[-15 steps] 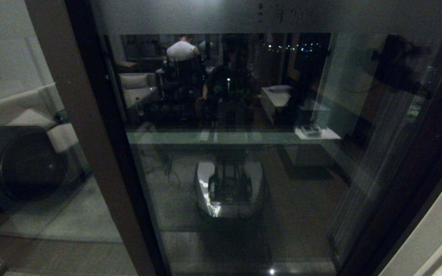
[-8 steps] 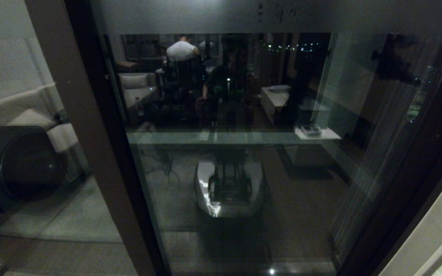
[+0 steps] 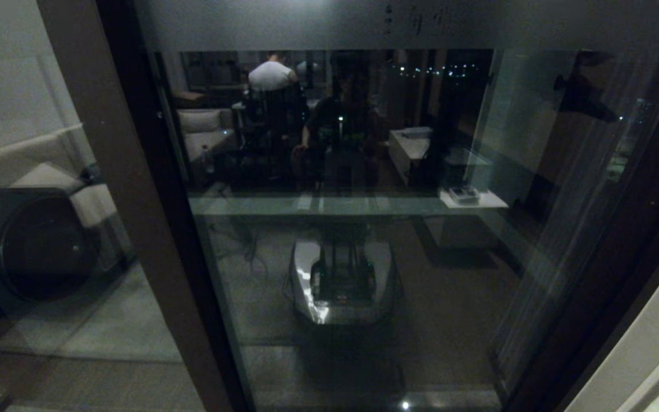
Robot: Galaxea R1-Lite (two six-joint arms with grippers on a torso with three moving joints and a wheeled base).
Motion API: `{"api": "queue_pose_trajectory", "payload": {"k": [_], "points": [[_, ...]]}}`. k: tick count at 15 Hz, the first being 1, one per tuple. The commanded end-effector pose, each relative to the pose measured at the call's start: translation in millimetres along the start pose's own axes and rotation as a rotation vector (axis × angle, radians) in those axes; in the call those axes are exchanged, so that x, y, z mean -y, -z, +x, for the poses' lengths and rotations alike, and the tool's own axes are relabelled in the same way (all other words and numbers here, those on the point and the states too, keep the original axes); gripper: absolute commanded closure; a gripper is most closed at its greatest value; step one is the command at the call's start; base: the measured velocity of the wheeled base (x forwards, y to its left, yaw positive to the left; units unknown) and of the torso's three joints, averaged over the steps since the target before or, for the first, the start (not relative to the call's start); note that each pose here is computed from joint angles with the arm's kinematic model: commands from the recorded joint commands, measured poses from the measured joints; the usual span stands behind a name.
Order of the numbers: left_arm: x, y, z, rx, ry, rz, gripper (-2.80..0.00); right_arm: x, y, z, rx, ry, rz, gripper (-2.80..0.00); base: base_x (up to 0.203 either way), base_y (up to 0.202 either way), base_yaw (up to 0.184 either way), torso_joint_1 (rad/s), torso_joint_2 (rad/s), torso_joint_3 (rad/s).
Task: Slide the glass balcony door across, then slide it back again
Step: Close the slid door
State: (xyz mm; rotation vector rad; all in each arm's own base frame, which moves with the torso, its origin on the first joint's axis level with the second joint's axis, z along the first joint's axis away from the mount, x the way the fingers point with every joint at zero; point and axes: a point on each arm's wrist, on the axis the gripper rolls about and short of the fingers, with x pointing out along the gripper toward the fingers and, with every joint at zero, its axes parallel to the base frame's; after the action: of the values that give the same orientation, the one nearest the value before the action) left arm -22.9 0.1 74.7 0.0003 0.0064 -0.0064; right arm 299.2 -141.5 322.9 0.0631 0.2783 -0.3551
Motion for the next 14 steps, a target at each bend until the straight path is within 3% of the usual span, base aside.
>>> {"api": "queue_pose_trajectory", "payload": {"k": [1, 14], "points": [[0.0, 0.1, 0.0, 0.000, 0.000, 0.000, 0.00, -0.5, -0.3, -0.5, 0.001, -0.002, -0.001, 0.00, 0.000, 0.000, 0.000, 0.000, 0.00, 0.000], [0.0, 0.4, 0.1, -0.001, 0.000, 0.000, 0.00, -0.5, 0.4, 0.2, -0.002, -0.002, -0.001, 0.00, 0.000, 0.000, 0.000, 0.000, 0.00, 0.000]]}}
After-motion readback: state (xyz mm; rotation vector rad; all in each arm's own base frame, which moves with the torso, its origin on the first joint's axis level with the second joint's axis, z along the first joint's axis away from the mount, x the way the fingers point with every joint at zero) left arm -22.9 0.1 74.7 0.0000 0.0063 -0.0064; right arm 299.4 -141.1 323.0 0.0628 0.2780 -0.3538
